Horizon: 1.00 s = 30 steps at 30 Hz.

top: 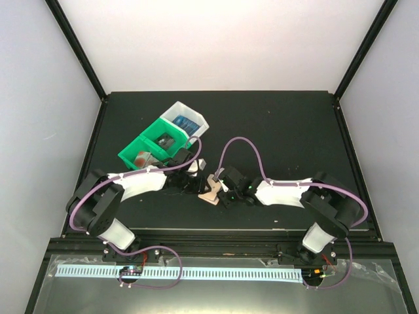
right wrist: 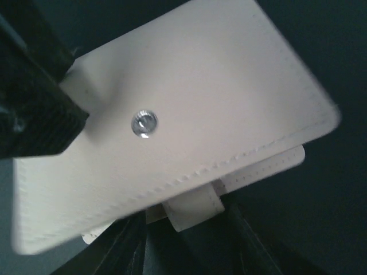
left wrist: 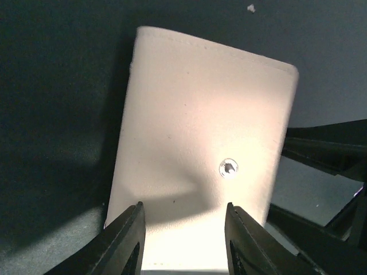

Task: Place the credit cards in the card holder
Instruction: Close the card holder at the center of the board.

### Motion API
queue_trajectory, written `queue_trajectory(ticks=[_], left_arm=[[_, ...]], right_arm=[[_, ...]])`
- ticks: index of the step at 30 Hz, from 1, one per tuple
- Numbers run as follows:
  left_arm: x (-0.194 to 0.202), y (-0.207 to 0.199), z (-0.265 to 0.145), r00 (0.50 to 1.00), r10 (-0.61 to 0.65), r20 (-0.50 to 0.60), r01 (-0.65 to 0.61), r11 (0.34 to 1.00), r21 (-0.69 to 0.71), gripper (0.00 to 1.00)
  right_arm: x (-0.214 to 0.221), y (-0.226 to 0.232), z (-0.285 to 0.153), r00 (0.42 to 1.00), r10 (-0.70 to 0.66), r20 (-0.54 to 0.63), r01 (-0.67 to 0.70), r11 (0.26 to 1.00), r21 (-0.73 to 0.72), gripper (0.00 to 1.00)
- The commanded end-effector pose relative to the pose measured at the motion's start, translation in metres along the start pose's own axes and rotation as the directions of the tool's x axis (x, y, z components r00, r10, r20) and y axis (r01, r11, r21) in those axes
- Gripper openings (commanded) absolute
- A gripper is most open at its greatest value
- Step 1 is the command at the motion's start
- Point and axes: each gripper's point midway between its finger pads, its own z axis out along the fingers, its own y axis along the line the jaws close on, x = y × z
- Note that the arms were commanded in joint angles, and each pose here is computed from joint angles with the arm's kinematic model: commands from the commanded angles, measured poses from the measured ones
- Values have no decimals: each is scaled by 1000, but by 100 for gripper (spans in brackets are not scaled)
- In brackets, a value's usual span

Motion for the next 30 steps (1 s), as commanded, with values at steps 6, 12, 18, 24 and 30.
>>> queue_trajectory(ticks=[6, 12, 18, 24, 30], left_arm=[[21, 31, 15, 995, -64, -72, 56, 993, -102, 31], [30, 57, 23, 992, -84, -97, 62, 976, -210, 27], [35, 78, 24, 991, -86, -105, 50, 951, -305, 26], [39, 85, 27, 989, -90, -117, 47, 943, -330, 25], [39, 88, 30, 987, -90, -131, 40, 938, -344, 24]], right_arm=[[-20, -29, 4, 995, 67, 79, -82, 976, 201, 32], [-31, -55, -3, 958, 220, 182, -270, 905, 328, 31], [-48, -68, -3, 931, 281, 234, -352, 861, 367, 31], [-30, -106, -5, 876, 420, 236, -481, 748, 457, 31], [-32, -126, -13, 835, 485, 261, -549, 693, 467, 31]])
